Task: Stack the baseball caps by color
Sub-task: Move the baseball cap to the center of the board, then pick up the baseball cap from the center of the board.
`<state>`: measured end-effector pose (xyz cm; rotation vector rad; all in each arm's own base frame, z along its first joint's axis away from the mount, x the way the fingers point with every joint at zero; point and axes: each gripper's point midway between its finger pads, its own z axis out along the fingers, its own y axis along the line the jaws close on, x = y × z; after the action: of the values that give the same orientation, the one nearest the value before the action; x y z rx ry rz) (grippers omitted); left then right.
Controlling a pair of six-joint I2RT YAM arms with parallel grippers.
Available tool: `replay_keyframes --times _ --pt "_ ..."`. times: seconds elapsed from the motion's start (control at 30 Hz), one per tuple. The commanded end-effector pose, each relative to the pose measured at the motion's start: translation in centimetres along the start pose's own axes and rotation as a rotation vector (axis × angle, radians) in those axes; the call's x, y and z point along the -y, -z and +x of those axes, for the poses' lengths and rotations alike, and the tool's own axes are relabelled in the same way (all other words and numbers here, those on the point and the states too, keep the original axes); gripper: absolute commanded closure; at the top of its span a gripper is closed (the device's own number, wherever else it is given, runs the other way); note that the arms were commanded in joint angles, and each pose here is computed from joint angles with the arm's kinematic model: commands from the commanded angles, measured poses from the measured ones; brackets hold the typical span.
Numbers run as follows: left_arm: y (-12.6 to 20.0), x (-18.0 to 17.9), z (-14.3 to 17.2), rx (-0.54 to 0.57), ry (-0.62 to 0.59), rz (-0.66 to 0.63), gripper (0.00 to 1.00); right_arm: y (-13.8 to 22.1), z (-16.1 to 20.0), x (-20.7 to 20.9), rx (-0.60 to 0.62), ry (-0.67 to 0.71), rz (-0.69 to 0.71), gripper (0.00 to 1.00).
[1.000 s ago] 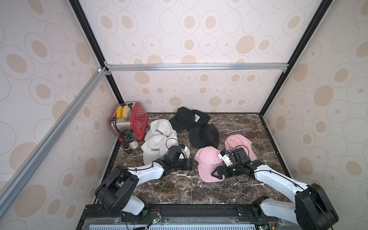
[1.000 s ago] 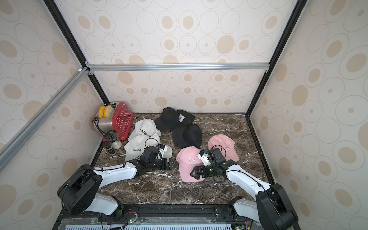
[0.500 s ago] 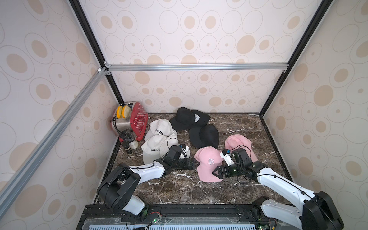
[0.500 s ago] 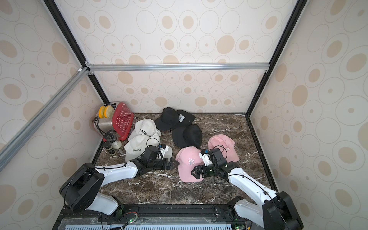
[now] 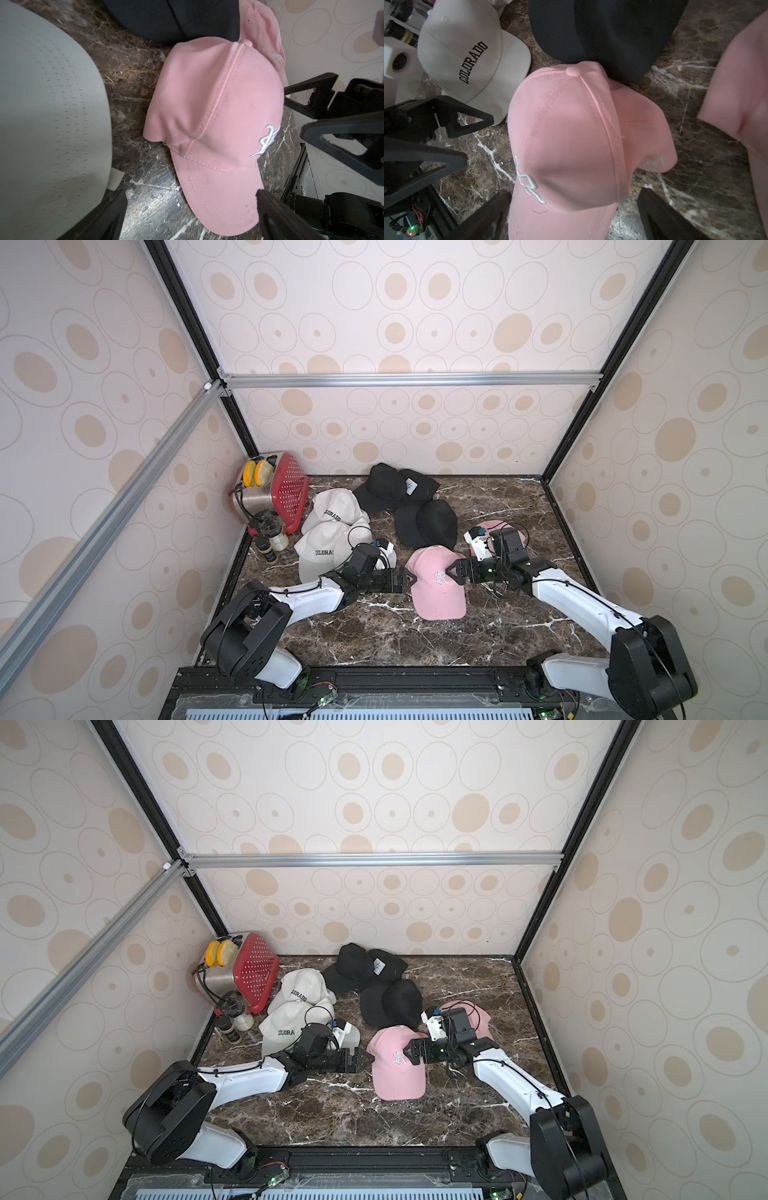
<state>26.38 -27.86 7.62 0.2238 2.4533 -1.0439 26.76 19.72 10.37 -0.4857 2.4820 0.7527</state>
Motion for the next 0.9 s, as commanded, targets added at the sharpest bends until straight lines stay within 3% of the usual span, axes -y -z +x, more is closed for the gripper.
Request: replay_keyframes --times 0.0,0.23,0.4,0.6,0.7,0.87 --pt "0.4 1.4 -1.1 0.036 -0.034 0.030 0.01 -0.4 -0.9 -1.2 0.004 0.038 -0.075 0.00" --pt "0.4 1.8 -1.5 0.042 -0.043 0.041 0.01 0.2 -0.8 -0.9 0.005 0.046 -0.027 0.00" --pt "1.0 1.7 -1.7 0.053 -0.053 0.014 0.01 3.5 -2.6 3.1 0.088 0.069 0.248 0.00" --pt "2.5 0.5 -2.7 0.118 -0.061 -0.084 0.01 8.0 -5.2 7.4 0.242 -0.028 0.381 0.00" --pt "3.5 0.0 -3.2 0.162 -0.054 -0.125 0.01 10.0 -4.9 10.9 0.281 -0.159 0.480 0.00" --pt "5.3 -0.1 -4.0 0.214 -0.087 -0.170 0.01 12.7 -2.2 15.7 0.409 -0.494 0.421 0.00"
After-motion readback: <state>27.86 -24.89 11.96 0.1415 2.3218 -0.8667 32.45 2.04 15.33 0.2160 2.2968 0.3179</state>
